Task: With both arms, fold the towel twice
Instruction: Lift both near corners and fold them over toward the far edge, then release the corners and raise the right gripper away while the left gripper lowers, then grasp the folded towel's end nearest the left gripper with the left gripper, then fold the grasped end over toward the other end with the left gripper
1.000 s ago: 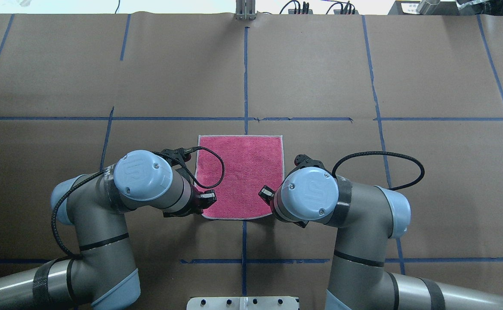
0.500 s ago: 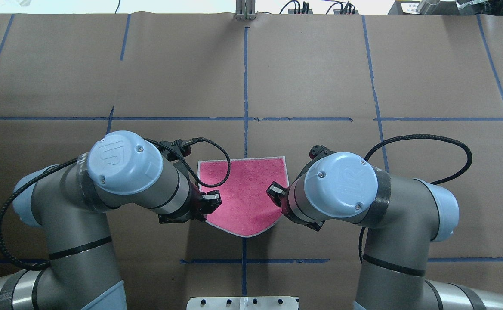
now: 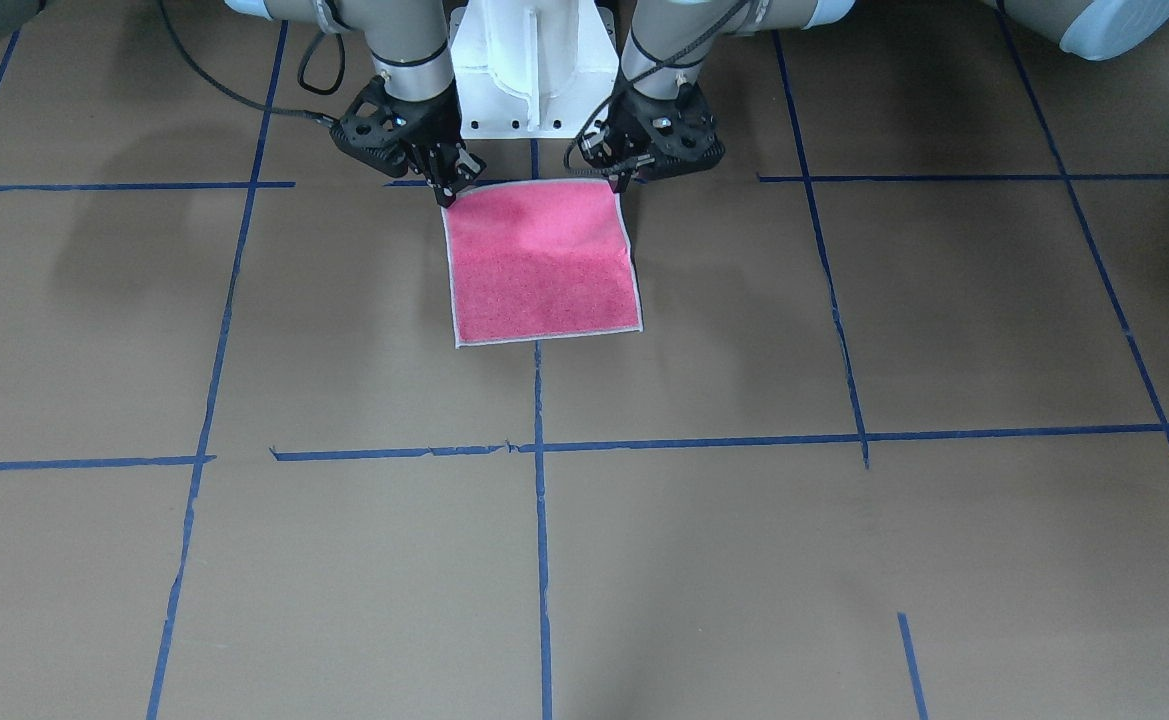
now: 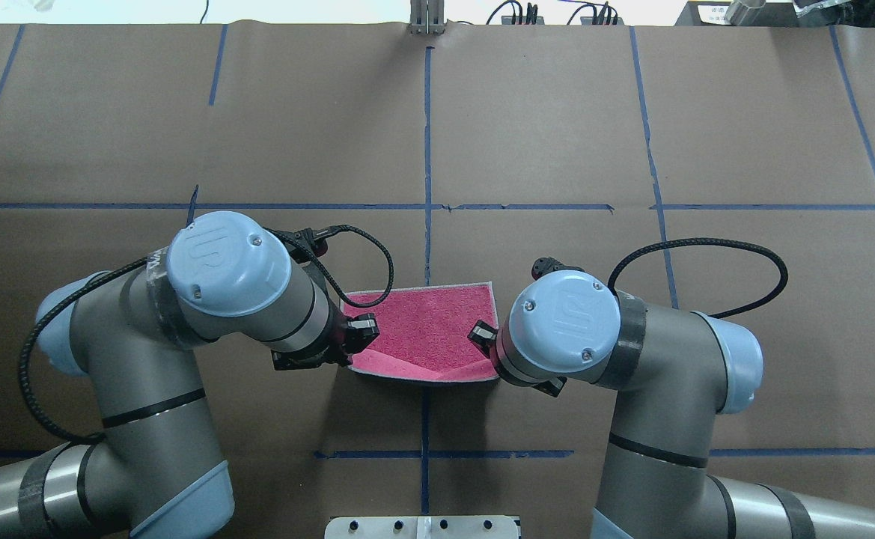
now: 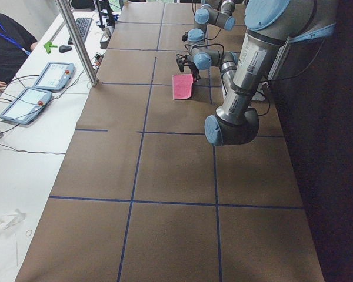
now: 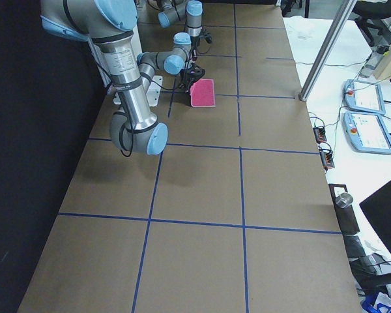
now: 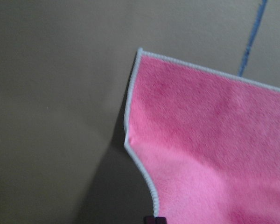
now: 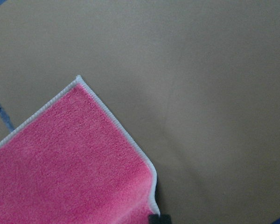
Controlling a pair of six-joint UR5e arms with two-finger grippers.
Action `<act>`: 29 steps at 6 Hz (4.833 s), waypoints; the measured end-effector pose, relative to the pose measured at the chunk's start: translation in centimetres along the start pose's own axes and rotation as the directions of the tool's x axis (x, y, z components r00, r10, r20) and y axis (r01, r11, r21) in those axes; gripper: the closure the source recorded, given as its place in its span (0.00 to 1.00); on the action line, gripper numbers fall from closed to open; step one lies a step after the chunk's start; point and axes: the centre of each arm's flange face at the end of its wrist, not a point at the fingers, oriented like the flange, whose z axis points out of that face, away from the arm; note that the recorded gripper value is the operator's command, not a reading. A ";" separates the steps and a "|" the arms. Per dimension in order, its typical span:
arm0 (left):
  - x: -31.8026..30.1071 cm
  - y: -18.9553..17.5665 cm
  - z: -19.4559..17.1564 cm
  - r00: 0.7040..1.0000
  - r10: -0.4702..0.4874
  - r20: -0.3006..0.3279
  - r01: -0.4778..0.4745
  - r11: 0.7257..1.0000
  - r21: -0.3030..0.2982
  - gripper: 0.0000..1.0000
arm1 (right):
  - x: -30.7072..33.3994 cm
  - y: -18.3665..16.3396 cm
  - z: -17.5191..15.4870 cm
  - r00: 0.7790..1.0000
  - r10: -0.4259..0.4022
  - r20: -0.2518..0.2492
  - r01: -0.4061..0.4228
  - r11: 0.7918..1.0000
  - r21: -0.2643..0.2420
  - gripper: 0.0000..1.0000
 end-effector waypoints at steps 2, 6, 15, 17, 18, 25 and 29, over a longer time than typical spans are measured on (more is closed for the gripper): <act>0.5 -3.3 3.0 1.000 -0.008 0.015 0.007 0.997 0.078 0.99 | -3.2 -2.4 2.9 1.000 0.014 0.028 -0.015 1.000 0.024 1.00; 1.2 -8.8 4.7 0.999 0.013 0.052 -0.020 0.990 0.138 0.01 | -6.5 -6.8 4.4 1.000 0.018 0.024 -0.020 0.997 0.075 0.01; -1.4 -4.1 6.2 0.990 0.137 -0.035 -0.133 0.984 0.115 0.18 | 1.2 -28.4 -3.6 0.915 -0.399 0.059 0.403 0.909 -0.106 0.00; -1.7 -3.8 7.6 0.997 0.058 -0.041 -0.052 0.991 0.125 0.24 | 3.9 -29.0 -5.2 0.889 -0.456 0.037 0.457 0.882 -0.112 0.00; -1.9 -4.0 8.5 0.999 0.041 -0.029 -0.037 0.991 0.130 0.27 | 4.3 -29.0 -5.4 0.887 -0.460 0.035 0.461 0.881 -0.110 0.00; -1.9 -3.3 10.1 1.000 -0.017 -0.011 0.018 0.992 0.123 1.00 | 4.7 -29.1 -5.3 0.887 -0.460 0.029 0.460 0.881 -0.110 0.00; 2.4 -2.8 7.6 1.000 -0.013 -0.025 0.016 0.991 0.130 1.00 | 5.4 -29.1 -5.4 0.886 -0.463 0.029 0.464 0.879 -0.110 0.00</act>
